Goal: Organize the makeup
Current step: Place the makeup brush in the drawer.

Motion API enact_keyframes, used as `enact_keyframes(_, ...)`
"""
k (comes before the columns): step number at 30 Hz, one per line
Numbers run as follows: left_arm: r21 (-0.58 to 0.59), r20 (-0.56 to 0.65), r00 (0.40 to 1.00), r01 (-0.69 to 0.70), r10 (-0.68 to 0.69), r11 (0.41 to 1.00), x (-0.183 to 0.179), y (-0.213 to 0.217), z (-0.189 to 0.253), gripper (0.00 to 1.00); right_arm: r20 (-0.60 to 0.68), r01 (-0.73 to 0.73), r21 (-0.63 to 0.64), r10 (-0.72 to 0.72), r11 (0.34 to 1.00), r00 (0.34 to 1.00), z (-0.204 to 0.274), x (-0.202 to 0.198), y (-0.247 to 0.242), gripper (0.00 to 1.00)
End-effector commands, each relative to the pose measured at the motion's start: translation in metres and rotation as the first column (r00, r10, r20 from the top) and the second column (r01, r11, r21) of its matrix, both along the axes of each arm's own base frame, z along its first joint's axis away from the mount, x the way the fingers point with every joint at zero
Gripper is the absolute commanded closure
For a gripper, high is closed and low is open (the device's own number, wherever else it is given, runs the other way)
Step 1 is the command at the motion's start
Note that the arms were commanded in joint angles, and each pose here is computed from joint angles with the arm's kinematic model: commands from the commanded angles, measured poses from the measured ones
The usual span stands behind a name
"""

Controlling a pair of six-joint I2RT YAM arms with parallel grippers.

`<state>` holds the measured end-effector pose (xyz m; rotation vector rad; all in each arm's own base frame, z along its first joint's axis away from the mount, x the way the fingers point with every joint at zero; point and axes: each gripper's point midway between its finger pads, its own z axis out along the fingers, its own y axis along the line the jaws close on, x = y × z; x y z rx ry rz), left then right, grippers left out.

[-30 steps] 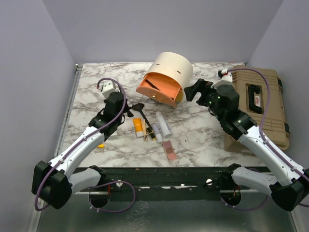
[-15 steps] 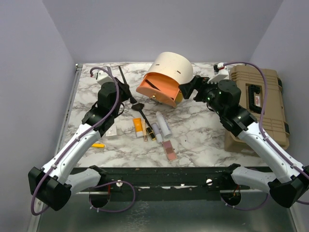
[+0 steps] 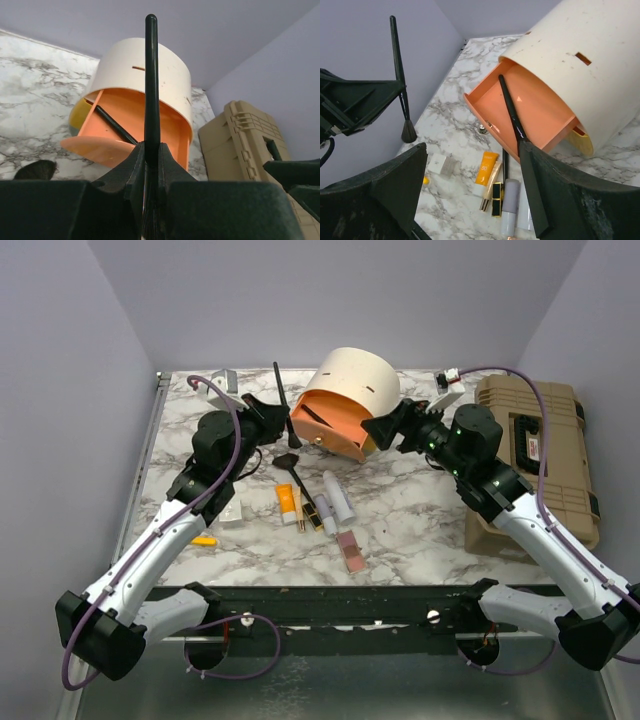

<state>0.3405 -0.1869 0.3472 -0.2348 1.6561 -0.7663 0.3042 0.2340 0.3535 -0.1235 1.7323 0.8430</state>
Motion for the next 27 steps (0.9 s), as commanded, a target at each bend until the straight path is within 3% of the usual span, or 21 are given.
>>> enact_keyframes(1, -0.095, 0.077, 0.988, 0.144, -0.137, 0.985, -0.017, -0.023, 0.022, 1.00, 0.007, -0.094, 0.053, 0.094, 0.994, 0.996, 0.012, -0.014, 0.013, 0.20)
enact_keyframes(9, -0.150, 0.115, 0.964, 0.254, -0.238, 0.955, -0.031, -0.037, 0.035, 1.00, 0.034, -0.261, 0.165, 0.259, 0.951, 0.965, 0.026, -0.034, 0.037, 0.20)
enact_keyframes(15, -0.228, 0.149, 0.942, 0.329, -0.301, 0.917, -0.037, -0.049, 0.045, 1.00, 0.026, -0.341, 0.173, 0.342, 0.924, 0.939, 0.027, -0.036, 0.053, 0.20)
enact_keyframes(27, -0.213, 0.138, 0.907, 0.420, -0.399, 0.882, -0.049, -0.063, 0.029, 1.00, 0.059, -0.356, 0.240, 0.353, 0.903, 0.934, 0.046, -0.034, 0.058, 0.21)
